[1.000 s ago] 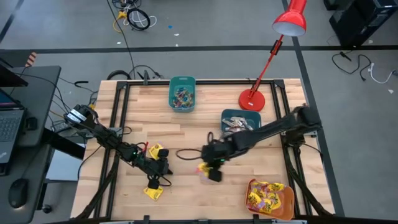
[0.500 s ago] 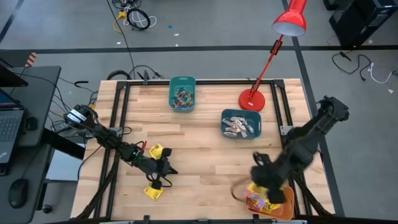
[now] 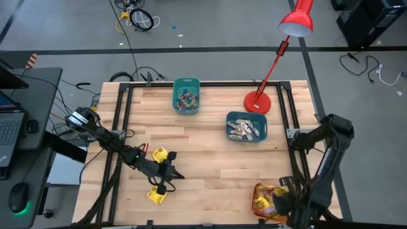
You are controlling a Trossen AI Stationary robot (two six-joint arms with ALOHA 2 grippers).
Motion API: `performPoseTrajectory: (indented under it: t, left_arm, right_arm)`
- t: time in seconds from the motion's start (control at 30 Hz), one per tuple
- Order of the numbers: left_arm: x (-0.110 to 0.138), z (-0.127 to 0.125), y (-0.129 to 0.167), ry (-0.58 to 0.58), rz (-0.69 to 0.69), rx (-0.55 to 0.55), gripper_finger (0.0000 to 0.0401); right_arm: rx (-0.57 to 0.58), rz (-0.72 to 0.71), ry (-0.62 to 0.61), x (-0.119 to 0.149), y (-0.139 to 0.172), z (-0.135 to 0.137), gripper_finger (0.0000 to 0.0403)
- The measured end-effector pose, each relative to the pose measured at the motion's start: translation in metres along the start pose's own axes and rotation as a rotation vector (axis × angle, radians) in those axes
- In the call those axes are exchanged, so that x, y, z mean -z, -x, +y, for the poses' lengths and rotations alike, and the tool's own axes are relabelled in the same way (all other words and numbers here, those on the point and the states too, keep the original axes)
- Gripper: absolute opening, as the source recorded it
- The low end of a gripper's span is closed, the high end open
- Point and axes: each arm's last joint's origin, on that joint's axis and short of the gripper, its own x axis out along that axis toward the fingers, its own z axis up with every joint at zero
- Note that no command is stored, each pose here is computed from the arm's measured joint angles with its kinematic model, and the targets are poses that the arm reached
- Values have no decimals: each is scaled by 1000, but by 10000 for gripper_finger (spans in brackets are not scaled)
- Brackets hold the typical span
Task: Sort candy
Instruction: Put the yellow candy bag into the orange bin
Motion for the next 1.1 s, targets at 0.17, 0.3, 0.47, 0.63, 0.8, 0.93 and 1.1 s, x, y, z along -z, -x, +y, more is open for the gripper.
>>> performPoseTrajectory:
  t: [0.17,0.3,0.47,0.63,0.8,0.93,1.1]
  left_arm:
    - [-8,-1,0,-9,-77,9,1]
    - [-9,-1,0,-28,-89,9,1]
    - [-9,-1,0,-31,-89,6,1]
    - [-9,-1,0,-31,-89,4,1]
    - [-9,-1,0,-31,-88,1,1]
    - [-9,-1,0,-21,-88,2,1]
    - [-9,-1,0,-14,-90,2,1]
  right_arm:
    - [77,43,68,-2,-26,11,0]
    - [113,67,82,-6,-38,12,0]
    - [131,82,40,-8,-39,10,3]
    - [128,74,-40,-8,-37,8,22]
    - [135,75,-98,-9,-36,7,54]
    - [152,86,-140,-8,-36,5,86]
    - [176,100,-158,-7,-31,5,121]
